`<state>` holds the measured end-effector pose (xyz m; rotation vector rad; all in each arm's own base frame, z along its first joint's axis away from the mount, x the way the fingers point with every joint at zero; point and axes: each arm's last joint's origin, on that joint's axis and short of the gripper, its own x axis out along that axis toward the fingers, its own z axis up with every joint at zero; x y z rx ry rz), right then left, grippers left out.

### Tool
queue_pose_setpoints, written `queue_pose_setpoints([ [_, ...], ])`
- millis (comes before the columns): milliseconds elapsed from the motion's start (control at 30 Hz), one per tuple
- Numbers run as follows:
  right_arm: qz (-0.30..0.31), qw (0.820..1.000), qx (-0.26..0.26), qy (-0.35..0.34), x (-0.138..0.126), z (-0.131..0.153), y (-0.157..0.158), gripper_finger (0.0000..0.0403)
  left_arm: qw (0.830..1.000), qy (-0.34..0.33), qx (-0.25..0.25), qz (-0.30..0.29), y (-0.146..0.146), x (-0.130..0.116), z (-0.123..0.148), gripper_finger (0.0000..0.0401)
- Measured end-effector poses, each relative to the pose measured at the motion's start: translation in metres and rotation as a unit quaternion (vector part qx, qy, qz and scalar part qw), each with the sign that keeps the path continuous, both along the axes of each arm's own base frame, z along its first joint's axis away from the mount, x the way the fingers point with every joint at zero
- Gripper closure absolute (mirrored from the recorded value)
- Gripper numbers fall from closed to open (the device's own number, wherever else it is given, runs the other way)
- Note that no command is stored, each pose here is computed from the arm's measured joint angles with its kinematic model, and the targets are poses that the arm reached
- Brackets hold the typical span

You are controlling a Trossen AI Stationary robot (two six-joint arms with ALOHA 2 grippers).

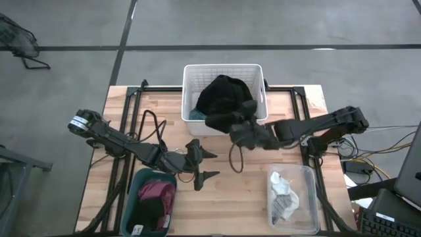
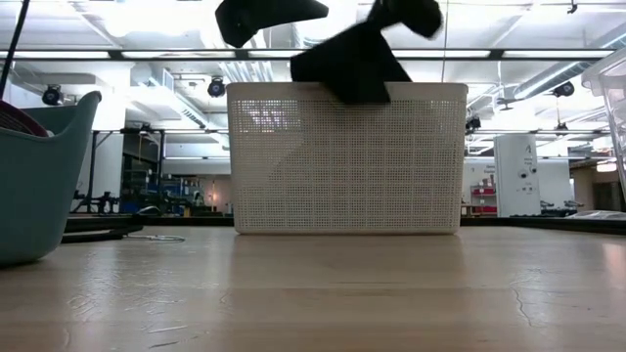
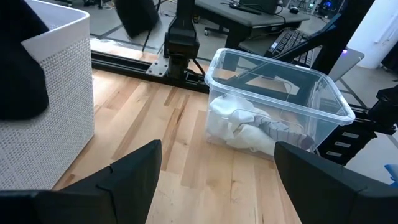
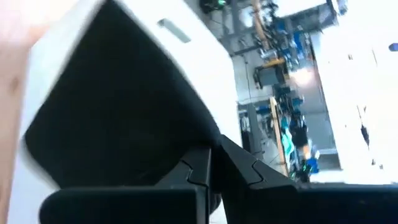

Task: Pick & Place Cloths
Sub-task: Put the black shirt into the white laundry bin

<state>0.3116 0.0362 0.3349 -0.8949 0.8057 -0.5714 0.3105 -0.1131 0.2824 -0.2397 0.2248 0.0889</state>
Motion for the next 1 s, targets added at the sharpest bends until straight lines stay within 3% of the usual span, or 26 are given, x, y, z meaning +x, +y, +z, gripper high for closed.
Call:
queue_pose_setpoints([
  [367,-0.150,0.978,0.030,-0.145,-0.001,0.062,-0.072,0.0389,1.000,-0.001,0.000,0.000,0.000,0.000,0.000,0.0084],
  [467,-0.149,0.976,0.081,-0.138,-0.005,0.057,-0.094,0.0391,1.000,-0.001,0.001,0.004,0.000,0.000,0.000,0.0084],
  [533,-0.123,0.973,0.155,-0.119,-0.008,0.048,-0.105,0.0390,1.000,-0.001,0.000,0.005,0.000,0.000,0.000,0.0084],
  [667,-0.111,0.942,0.300,-0.104,-0.009,0.029,-0.121,0.0374,1.000,0.004,0.002,0.005,0.000,0.001,-0.003,0.0084],
  [867,-0.165,0.929,0.326,-0.058,-0.011,0.010,-0.134,0.0317,1.000,0.009,0.005,0.010,0.000,0.004,-0.007,0.0084],
  [1000,-0.162,0.934,0.315,-0.048,-0.011,0.010,-0.135,0.0264,1.000,0.009,0.004,0.021,0.001,0.004,-0.008,0.0084],
])
